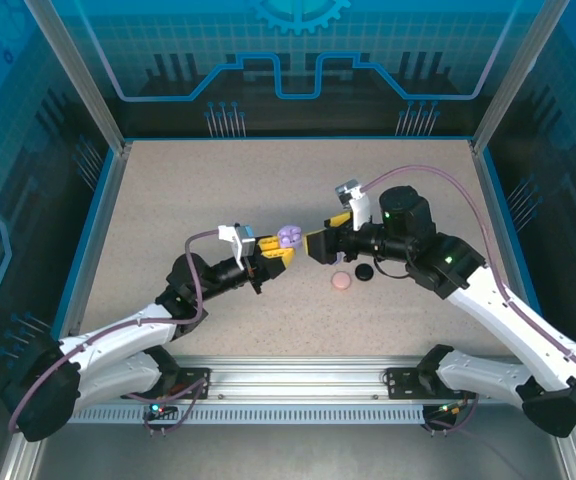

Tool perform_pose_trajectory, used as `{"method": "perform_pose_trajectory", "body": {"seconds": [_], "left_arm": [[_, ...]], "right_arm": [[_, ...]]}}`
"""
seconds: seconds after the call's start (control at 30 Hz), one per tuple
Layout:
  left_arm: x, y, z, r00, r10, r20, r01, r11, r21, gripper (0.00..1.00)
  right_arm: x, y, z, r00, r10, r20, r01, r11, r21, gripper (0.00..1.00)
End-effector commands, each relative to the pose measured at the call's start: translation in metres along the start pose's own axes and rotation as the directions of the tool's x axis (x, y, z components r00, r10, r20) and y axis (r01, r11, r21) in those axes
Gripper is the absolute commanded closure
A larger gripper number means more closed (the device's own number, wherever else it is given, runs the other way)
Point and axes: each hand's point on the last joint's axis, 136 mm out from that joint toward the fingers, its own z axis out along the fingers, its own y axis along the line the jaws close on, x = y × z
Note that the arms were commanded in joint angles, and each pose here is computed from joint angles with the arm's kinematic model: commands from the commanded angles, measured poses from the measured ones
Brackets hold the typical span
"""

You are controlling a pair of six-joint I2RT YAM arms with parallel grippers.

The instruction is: Insert wireless bluetooth earbuds into charging case

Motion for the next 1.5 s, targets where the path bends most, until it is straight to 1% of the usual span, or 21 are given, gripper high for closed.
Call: {"method": "perform_pose_trajectory", "body": {"seconds": [0.0,0.33,0.47,0.53,0.63,0.83,0.93,1.0,1.1,1.17,1.23,1.33,1.37,1.47], "left_arm": [[-0.017,-0.017,-0.001,0.997,0.055,0.054,-0.059,0.996,0.074,1.00],[-0.015,-0.013,0.003,0.999,0.029,0.037,-0.031,0.997,0.065,1.00],[-0.011,-0.010,0.005,1.000,0.021,0.023,-0.023,0.998,0.052,1.00],[-0.009,-0.008,0.006,1.000,0.018,0.017,-0.018,0.999,0.043,1.00],[-0.008,-0.007,0.006,1.000,0.013,0.014,-0.013,0.999,0.040,1.00],[-0.008,-0.006,0.006,1.000,0.010,0.013,-0.011,0.999,0.036,1.00],[-0.008,-0.006,0.006,1.000,0.009,0.011,-0.010,0.999,0.035,1.00],[-0.008,-0.005,0.006,1.000,0.009,0.010,-0.009,0.999,0.032,1.00],[-0.002,-0.003,0.005,1.000,-0.003,-0.006,0.003,1.000,0.021,1.00],[0.005,0.003,0.004,0.999,-0.026,-0.030,0.025,1.000,-0.011,1.00],[0.020,0.014,0.003,0.995,-0.071,-0.071,0.067,0.995,-0.068,1.00],[0.051,0.033,-0.001,0.972,-0.177,-0.153,0.149,0.973,-0.175,1.00],[0.062,0.039,-0.002,0.959,-0.218,-0.181,0.177,0.960,-0.218,1.00],[0.103,0.058,-0.009,0.897,-0.353,-0.266,0.253,0.904,-0.345,1.00]], "right_arm": [[-0.005,0.024,0.006,1.000,-0.009,-0.010,0.007,0.989,-0.151,0.18],[-0.008,0.040,0.025,0.999,-0.005,-0.054,-0.008,0.971,-0.238,0.21],[-0.012,0.047,0.023,0.999,-0.011,-0.051,-0.003,0.964,-0.264,0.27],[-0.014,0.049,0.021,0.999,-0.016,-0.047,0.003,0.963,-0.268,0.31],[-0.016,0.051,0.017,0.999,-0.023,-0.042,0.011,0.964,-0.266,0.34],[-0.014,0.048,0.011,0.999,-0.031,-0.038,0.021,0.971,-0.236,0.35],[-0.013,0.039,0.007,0.999,-0.038,-0.039,0.030,0.984,-0.178,0.35],[-0.011,0.028,0.004,0.998,-0.040,-0.039,0.036,0.994,-0.104,0.35],[-0.007,0.000,-0.004,0.999,-0.032,-0.034,0.034,0.997,0.065,0.35],[-0.003,-0.022,-0.014,0.999,-0.021,-0.027,0.026,0.982,0.189,0.34],[0.004,-0.043,-0.024,1.000,-0.010,-0.017,0.014,0.954,0.301,0.34],[0.017,-0.071,-0.036,1.000,0.015,0.001,-0.014,0.912,0.411,0.33],[0.021,-0.077,-0.039,1.000,0.023,0.007,-0.024,0.901,0.433,0.32],[0.037,-0.099,-0.048,0.998,0.061,0.026,-0.066,0.868,0.493,0.31]]}}
